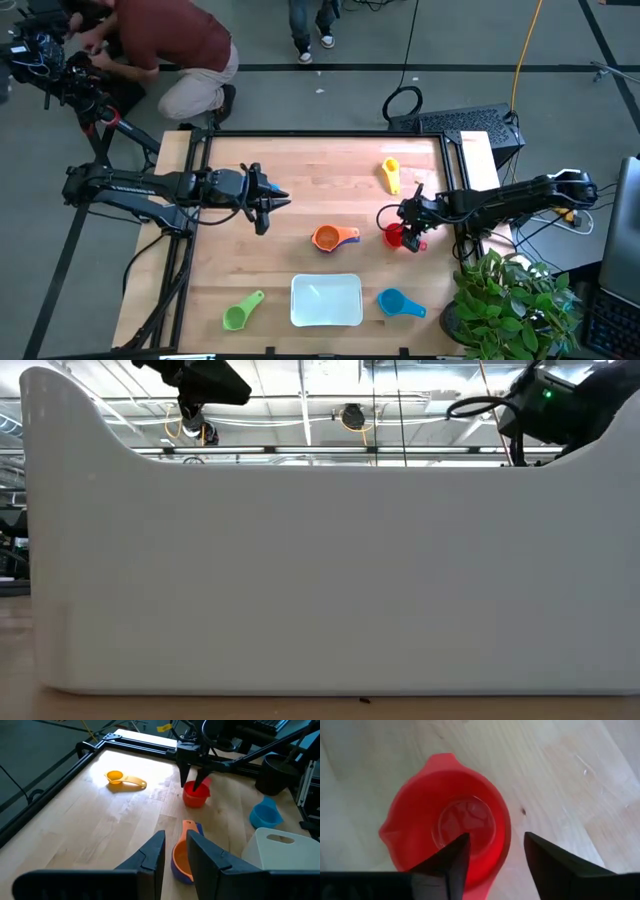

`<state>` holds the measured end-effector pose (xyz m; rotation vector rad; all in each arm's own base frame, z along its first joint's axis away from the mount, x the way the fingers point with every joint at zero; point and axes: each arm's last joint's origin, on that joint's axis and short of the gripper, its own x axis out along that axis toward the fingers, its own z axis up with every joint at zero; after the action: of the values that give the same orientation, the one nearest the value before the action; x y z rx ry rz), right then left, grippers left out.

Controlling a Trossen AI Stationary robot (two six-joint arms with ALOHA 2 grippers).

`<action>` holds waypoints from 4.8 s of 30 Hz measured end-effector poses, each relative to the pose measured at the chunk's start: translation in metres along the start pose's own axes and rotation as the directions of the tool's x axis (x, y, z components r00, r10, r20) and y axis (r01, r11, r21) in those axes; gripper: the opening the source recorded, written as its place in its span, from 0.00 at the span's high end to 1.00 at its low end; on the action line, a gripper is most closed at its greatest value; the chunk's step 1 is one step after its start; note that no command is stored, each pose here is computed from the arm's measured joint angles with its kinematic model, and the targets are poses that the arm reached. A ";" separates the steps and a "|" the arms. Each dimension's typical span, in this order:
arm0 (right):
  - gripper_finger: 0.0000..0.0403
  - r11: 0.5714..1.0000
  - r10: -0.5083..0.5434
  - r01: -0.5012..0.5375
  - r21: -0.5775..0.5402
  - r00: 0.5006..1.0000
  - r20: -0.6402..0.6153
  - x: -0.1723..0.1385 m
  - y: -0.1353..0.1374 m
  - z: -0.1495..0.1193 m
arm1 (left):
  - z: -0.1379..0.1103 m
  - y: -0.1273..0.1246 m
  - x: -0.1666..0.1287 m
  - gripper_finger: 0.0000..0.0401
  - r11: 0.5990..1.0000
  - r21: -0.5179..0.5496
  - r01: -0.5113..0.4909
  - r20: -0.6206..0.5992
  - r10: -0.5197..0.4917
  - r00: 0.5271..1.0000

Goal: Nest measuring cups in basket
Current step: Stack the red measuring cup on top of the orange measuring cup, then stack the light blue measuring cup on top of the red measuring cup

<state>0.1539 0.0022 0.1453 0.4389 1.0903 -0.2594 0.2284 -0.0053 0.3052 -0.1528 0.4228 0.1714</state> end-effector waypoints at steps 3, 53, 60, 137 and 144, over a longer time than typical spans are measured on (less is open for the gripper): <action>0.67 1.000 0.003 -0.002 -0.012 1.000 0.004 0.000 0.000 0.000 | 0.000 0.000 0.000 0.80 1.000 0.000 0.000 0.000 0.000 1.000; 1.00 0.895 0.268 -0.158 -0.418 0.939 0.218 0.022 0.078 0.186 | -0.007 0.001 -0.002 0.80 1.000 0.014 -0.014 -0.067 0.015 0.998; 1.00 0.901 0.255 -0.165 -0.402 0.950 0.182 0.035 0.080 0.183 | -0.006 0.001 -0.001 0.80 1.000 0.013 -0.013 -0.066 0.014 0.998; 0.67 0.951 0.297 -0.179 -0.254 0.761 0.576 -0.076 0.025 0.060 | -0.063 -0.065 -0.038 0.80 0.891 -0.454 0.010 -0.528 -0.278 0.803; 0.67 0.939 0.329 -0.292 -0.184 0.918 0.222 -0.042 0.046 0.035 | -0.063 -0.067 -0.038 0.80 0.932 -0.362 0.023 -0.487 -0.210 0.848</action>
<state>0.1816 0.0259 0.2063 0.4280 0.7710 0.0492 0.1826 -0.0872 0.2715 -0.5813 0.9245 0.0768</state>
